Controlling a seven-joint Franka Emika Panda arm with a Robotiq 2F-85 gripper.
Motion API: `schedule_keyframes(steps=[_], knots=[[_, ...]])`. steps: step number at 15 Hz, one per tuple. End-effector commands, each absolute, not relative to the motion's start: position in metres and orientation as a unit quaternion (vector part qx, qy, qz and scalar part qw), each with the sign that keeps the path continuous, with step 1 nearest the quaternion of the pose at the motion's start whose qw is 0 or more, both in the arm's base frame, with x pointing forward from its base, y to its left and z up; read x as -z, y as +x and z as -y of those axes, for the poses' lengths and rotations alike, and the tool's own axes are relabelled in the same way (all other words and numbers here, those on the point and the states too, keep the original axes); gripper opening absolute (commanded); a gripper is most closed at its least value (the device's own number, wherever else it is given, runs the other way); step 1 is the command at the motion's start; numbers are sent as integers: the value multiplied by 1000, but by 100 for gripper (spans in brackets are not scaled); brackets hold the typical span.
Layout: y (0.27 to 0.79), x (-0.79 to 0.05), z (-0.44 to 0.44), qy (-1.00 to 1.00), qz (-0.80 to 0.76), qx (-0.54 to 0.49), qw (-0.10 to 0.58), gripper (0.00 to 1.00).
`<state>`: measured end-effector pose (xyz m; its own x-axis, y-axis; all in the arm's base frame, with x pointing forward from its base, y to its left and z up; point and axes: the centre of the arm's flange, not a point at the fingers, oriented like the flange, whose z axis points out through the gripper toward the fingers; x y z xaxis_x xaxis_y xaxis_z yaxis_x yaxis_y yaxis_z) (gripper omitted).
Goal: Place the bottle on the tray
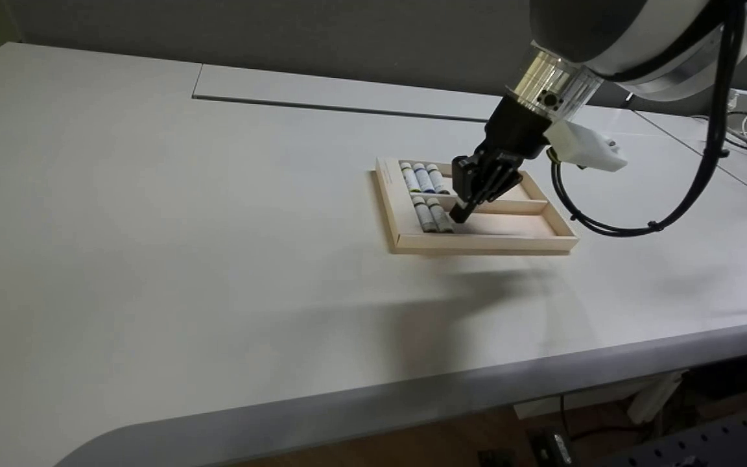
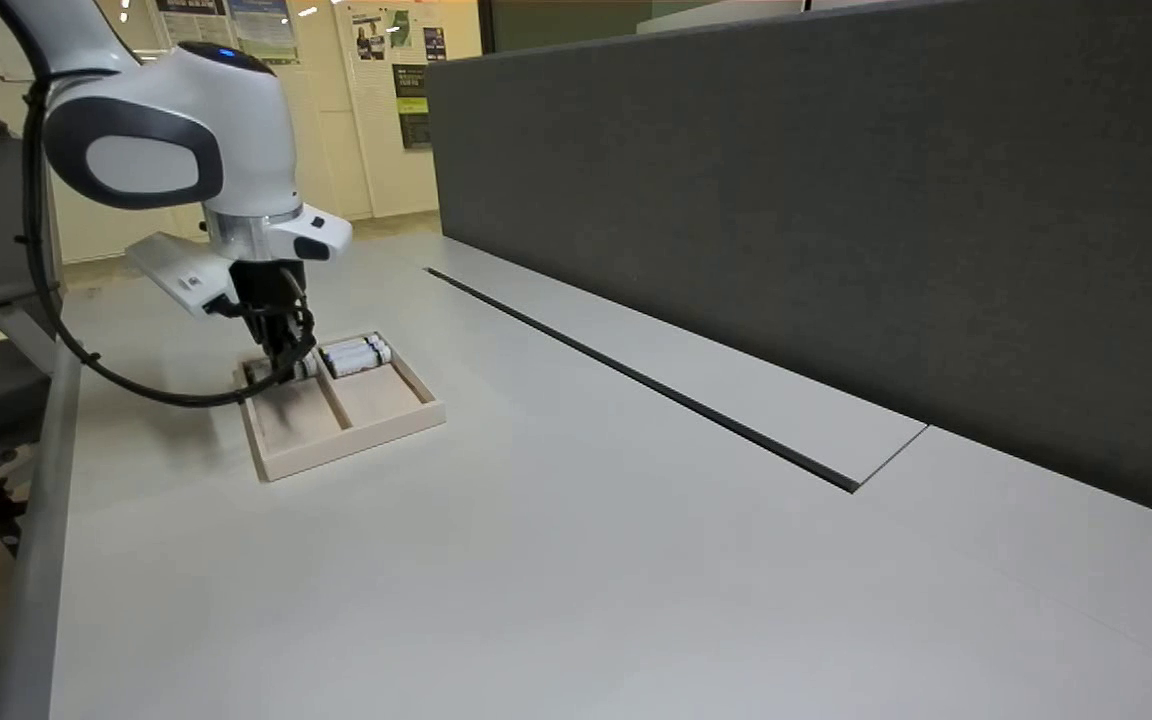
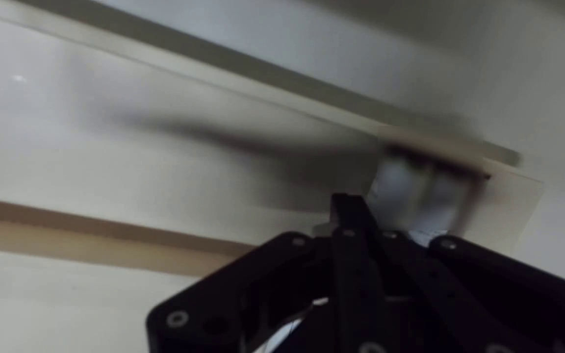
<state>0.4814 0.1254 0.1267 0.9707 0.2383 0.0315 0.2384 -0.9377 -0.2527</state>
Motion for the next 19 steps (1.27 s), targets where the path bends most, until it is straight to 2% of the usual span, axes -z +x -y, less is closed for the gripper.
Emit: schedule_keyframes(steps=[1, 4, 5, 6, 15, 16, 19], knots=[[492, -170, -108, -988, 107, 33, 104, 0], [500, -213, -93, -988, 107, 68, 92, 0], [502, -229, -87, -988, 106, 70, 87, 26], [504, -243, -83, -987, 108, 73, 88, 27], [509, -335, -20, -993, 69, 49, 80, 87], [509, -320, -27, -991, 84, 55, 85, 68], [508, -328, -16, -992, 76, 54, 84, 87]])
